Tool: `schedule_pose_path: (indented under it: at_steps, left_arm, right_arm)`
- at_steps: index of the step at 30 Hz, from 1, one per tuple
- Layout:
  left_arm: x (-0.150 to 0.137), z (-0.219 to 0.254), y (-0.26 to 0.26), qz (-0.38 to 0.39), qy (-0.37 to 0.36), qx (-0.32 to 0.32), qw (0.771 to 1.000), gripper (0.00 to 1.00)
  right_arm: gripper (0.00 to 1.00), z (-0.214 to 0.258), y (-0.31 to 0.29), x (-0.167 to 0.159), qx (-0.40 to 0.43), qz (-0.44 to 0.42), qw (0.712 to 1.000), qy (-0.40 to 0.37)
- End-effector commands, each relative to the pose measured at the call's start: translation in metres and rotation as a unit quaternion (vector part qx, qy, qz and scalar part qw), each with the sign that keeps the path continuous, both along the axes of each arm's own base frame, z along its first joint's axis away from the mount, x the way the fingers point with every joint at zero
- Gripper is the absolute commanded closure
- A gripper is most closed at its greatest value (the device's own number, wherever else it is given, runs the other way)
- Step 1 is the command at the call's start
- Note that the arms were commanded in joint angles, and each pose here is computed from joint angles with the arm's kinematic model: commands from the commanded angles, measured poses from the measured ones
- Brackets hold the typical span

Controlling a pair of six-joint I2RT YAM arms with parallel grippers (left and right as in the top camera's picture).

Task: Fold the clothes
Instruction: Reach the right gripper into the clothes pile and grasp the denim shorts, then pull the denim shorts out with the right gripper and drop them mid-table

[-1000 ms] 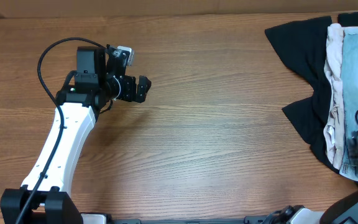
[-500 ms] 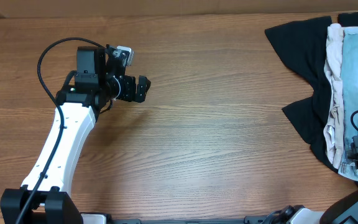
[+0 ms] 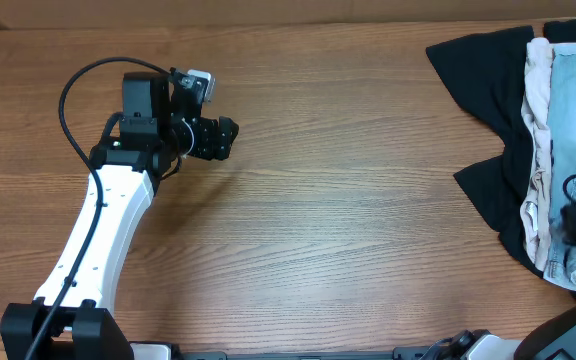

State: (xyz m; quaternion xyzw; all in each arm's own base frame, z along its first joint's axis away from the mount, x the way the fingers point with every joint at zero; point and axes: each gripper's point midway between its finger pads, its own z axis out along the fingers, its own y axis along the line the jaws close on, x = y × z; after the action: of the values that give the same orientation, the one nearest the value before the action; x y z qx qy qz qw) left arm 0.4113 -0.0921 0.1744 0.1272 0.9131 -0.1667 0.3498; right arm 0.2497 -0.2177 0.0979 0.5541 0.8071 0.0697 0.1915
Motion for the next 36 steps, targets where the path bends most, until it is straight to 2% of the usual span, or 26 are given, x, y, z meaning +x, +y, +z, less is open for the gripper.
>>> schedule_pose_path:
  at_steps: [1, 7, 13, 15, 21, 23, 28, 30, 36]
  left_arm:
    - [0.008, 0.032, -0.011, -0.025, -0.044, -0.023, 0.998, 0.18]
    - [0.02, 0.077, -0.013, -0.014, -0.088, -0.042, 0.995, 0.13]
    - [0.034, 0.125, -0.005, -0.004, -0.143, -0.041, 0.989, 0.1]
    - [0.038, 0.139, 0.007, 0.01, -0.159, -0.039, 0.986, 0.1]
    - [0.044, 0.144, 0.05, 0.056, -0.162, -0.032, 0.985, 0.1]
    - [0.044, 0.14, 0.069, 0.082, -0.154, -0.023, 0.985, 0.09]
    - [0.04, 0.128, 0.113, 0.144, -0.13, 0.007, 0.981, 0.08]
    - [0.037, 0.123, 0.126, 0.163, -0.121, 0.018, 0.979, 0.07]
    - [0.035, 0.119, 0.146, 0.184, -0.117, 0.052, 0.974, 0.05]
  right_arm:
    - [0.96, 0.083, 0.025, 0.045, -0.019, 0.123, 0.982, -0.144]
    - [0.96, 0.169, 0.084, 0.061, -0.059, 0.227, 0.95, -0.206]
    - [0.96, 0.211, 0.196, 0.082, -0.03, 0.361, 0.889, -0.281]
    - [0.96, 0.216, 0.253, 0.09, -0.007, 0.426, 0.855, -0.295]
    - [0.96, 0.194, 0.377, 0.092, 0.037, 0.552, 0.786, -0.276]
    - [0.96, 0.179, 0.415, 0.091, 0.048, 0.582, 0.768, -0.262]
    - [0.92, 0.134, 0.522, 0.078, 0.088, 0.666, 0.699, -0.245]
    - [0.92, 0.115, 0.559, 0.067, 0.112, 0.685, 0.681, -0.236]
    - [0.91, 0.093, 0.647, 0.012, 0.181, 0.748, 0.589, -0.247]
